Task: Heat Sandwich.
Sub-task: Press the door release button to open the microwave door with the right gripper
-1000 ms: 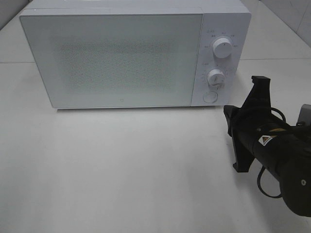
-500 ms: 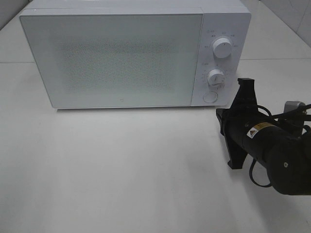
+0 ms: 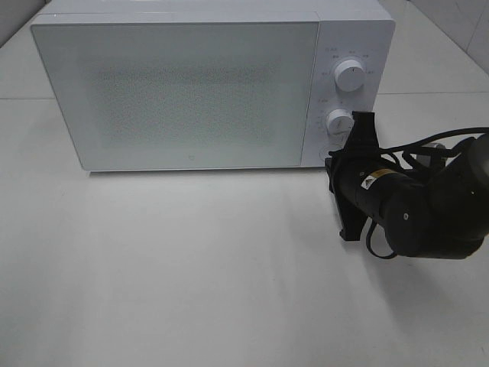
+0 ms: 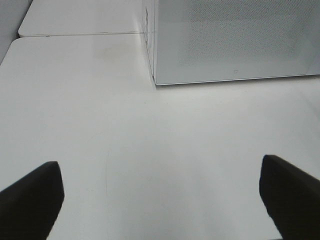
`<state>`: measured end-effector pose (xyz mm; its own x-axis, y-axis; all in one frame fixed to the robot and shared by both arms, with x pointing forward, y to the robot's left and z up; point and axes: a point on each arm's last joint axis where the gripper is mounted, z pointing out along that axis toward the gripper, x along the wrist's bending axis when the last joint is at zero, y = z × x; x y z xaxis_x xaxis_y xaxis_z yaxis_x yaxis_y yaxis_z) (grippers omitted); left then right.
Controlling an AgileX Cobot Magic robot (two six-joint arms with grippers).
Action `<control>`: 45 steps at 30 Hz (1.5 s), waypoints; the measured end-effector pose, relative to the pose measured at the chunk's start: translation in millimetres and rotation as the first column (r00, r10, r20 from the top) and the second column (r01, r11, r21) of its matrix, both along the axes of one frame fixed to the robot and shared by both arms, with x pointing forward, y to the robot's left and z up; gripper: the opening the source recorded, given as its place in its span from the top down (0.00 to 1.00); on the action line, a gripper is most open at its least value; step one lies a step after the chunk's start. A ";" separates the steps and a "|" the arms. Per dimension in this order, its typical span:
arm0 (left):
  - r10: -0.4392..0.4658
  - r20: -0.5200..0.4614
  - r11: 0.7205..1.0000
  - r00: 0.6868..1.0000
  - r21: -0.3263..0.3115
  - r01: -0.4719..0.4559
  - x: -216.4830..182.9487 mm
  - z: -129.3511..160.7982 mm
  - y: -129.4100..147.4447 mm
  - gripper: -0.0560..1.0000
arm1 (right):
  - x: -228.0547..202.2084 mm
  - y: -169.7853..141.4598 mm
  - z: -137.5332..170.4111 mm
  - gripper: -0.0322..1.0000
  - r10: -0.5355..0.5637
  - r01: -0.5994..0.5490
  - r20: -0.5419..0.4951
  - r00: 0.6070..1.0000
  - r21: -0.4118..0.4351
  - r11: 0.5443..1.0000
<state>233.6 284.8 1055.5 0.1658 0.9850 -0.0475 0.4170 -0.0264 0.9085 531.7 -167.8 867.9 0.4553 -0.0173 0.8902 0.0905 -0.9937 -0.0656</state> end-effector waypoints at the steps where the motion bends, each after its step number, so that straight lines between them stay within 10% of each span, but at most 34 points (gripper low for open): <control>1: 0.000 0.000 1.000 1.000 0.000 0.000 0.0 0.0 0.0 0.00 | 3.0 -0.3 -0.9 0.95 -0.001 0.001 -0.003 1.000 0.000 1.000; 45: 0.000 0.000 1.000 1.000 0.000 0.000 0.0 0.0 0.0 0.00 | 43.1 -1.6 -16.5 0.95 -0.049 0.050 0.029 0.998 -0.025 0.998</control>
